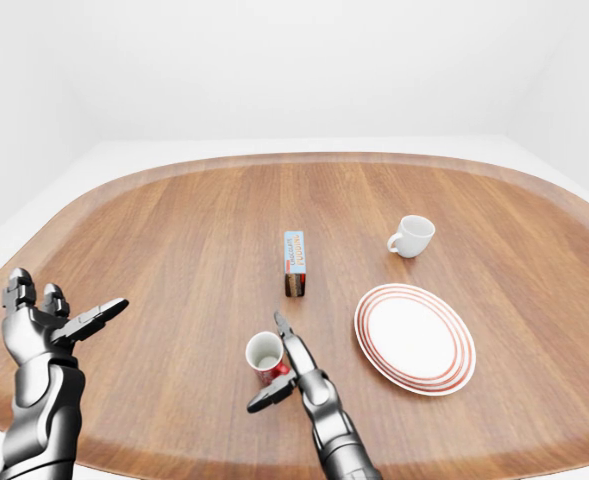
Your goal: Pick up the red mug and put it on the plate
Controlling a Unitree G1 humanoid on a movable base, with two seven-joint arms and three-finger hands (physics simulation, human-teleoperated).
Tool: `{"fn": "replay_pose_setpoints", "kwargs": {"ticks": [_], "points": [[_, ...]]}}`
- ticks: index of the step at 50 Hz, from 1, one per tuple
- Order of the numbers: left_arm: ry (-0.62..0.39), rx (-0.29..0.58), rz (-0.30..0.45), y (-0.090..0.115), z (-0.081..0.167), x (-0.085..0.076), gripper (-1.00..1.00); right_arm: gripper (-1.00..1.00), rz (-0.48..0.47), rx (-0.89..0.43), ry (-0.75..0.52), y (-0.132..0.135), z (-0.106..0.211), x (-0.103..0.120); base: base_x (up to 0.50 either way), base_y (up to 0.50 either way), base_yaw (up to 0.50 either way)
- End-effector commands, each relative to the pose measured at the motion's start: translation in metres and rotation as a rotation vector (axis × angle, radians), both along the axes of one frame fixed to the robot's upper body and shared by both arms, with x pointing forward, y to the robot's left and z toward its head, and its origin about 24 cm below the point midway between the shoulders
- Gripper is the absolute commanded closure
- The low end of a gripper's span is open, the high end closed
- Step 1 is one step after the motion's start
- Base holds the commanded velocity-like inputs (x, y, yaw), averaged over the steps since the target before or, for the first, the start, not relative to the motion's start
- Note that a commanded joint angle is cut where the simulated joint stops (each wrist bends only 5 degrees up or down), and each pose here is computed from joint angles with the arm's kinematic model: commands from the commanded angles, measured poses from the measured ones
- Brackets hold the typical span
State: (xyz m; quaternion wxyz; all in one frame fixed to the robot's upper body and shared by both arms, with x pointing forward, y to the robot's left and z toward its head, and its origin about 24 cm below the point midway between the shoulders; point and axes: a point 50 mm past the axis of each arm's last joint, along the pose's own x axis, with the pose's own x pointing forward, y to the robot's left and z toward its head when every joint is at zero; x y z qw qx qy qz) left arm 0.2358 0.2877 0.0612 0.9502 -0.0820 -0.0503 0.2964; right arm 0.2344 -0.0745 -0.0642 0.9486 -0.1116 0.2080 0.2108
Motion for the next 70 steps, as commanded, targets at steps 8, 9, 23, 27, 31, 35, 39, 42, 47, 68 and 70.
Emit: {"fn": "replay_pose_setpoints", "kwargs": {"ticks": [8, 9, 23, 27, 31, 35, 39, 42, 47, 68, 70], "points": [[0.0, 0.0, 0.001, 0.0, 0.0, 0.0, -1.0, -1.0, 0.008, -0.055, 0.084, 0.002, -0.018, -0.006, 0.0, 0.0, 0.0], [0.0, 0.0, 0.0, 0.0, 0.0, 0.0, -1.0, -1.0, 0.008, -0.057, 0.086, 0.001, -0.018, -0.006, 0.0, 0.0, 0.0], [0.0, 0.0, 0.0, 0.0, 0.001, 0.0, -1.0, -1.0, 0.009, -0.061, 0.093, 0.002, -0.02, -0.006, 0.0, 0.0, 0.0], [0.0, -0.001, 0.0, 0.0, 0.0, 0.0, -1.0, 1.0, 0.005, -0.047, 0.088, 0.0, -0.018, -0.005, 0.0, 0.0, 0.0], [0.0, 0.0, 0.0, 0.0, 0.0, 0.0, -1.0, 1.0, 0.007, -0.054, 0.089, 0.001, -0.018, -0.005, 0.0, 0.0, 0.0], [0.0, 0.0, 0.0, 0.0, 0.0, 0.0, -1.0, 1.0, 0.007, -0.055, 0.09, 0.001, -0.019, -0.005, 0.0, 0.0, 0.0], [0.0, 0.0, 0.0, 0.0, 0.0, 0.0, -1.0, 1.0, 0.006, -0.053, 0.086, 0.001, -0.018, -0.005, 0.0, 0.0, 0.0], [0.0, 0.0, 0.001, 0.0, 0.0, 0.0, -1.0, 1.0, 0.005, -0.053, 0.086, 0.001, -0.018, -0.006, 0.0, 0.0, 0.0], [0.001, 0.001, 0.001, 0.0, 0.0, 0.0, -1.0, 1.0, 0.005, -0.027, 0.035, -0.002, -0.007, 0.0, 0.0, 0.0, 0.0], [0.004, 0.001, 0.005, 0.001, 0.0, 0.0, -1.0, 1.0, -0.446, -0.049, -0.285, -0.162, 0.176, 0.158, 0.0, 0.0, 0.0], [0.004, 0.001, 0.005, 0.001, 0.0, 0.0, -1.0, 1.0, -0.495, -0.061, -0.188, -0.179, 0.156, 0.15, 0.0, 0.0, 0.0]]}}
